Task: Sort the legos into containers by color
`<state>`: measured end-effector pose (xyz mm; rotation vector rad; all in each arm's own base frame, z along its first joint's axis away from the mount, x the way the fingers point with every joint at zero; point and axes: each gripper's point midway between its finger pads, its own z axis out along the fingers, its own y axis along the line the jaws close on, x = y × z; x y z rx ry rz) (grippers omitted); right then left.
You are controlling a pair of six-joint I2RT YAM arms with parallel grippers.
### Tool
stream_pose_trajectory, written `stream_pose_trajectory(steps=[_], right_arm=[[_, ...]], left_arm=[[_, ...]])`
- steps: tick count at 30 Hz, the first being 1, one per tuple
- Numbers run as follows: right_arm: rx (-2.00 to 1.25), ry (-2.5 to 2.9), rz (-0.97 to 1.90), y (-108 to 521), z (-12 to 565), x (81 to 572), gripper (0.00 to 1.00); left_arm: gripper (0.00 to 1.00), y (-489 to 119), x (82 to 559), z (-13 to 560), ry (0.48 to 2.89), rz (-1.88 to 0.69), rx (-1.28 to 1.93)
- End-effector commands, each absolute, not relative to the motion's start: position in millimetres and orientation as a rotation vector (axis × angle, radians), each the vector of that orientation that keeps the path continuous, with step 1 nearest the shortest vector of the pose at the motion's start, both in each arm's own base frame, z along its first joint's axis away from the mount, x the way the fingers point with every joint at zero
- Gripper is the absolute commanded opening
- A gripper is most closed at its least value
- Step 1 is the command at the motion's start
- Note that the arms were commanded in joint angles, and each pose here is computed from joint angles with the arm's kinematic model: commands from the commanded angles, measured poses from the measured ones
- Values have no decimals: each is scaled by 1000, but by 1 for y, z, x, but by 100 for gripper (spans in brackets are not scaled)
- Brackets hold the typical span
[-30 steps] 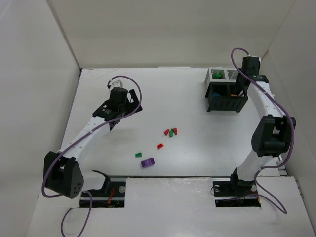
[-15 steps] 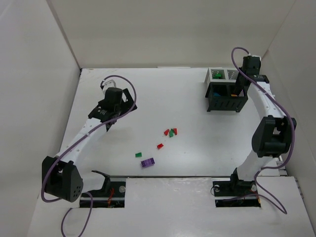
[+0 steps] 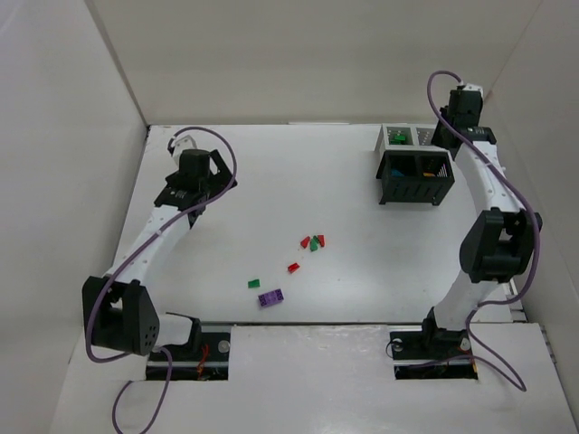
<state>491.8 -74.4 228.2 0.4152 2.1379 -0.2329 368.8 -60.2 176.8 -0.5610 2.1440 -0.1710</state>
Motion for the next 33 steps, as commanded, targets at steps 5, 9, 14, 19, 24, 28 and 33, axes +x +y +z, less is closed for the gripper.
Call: stream_pose_trajectory(steps=[5,9,14,19,24,28,33], right_arm=[[381,2061,-177,-72,243,533,23],[380,2056,-176,-72,242,543,24],[378,2039,-192,-75,249,546,24],[365,2049,-170,-72,250,548,25],[349,2030,-141,-67,260,551,25],[349,2039,-142,-68,254,555,30],[350,2058,-144,-68,248,555,54]], left_arm=[[100,-53,416,220,1998,-145,-509],[100,-48,432,223,1977,-142,-490],[100,-26,448,214,1974,-137,-508],[100,-17,462,213,1953,-113,-497],[100,-9,480,211,1950,-114,-489],[100,-12,495,217,1946,-153,-472],[100,-12,500,235,1951,-178,-475]])
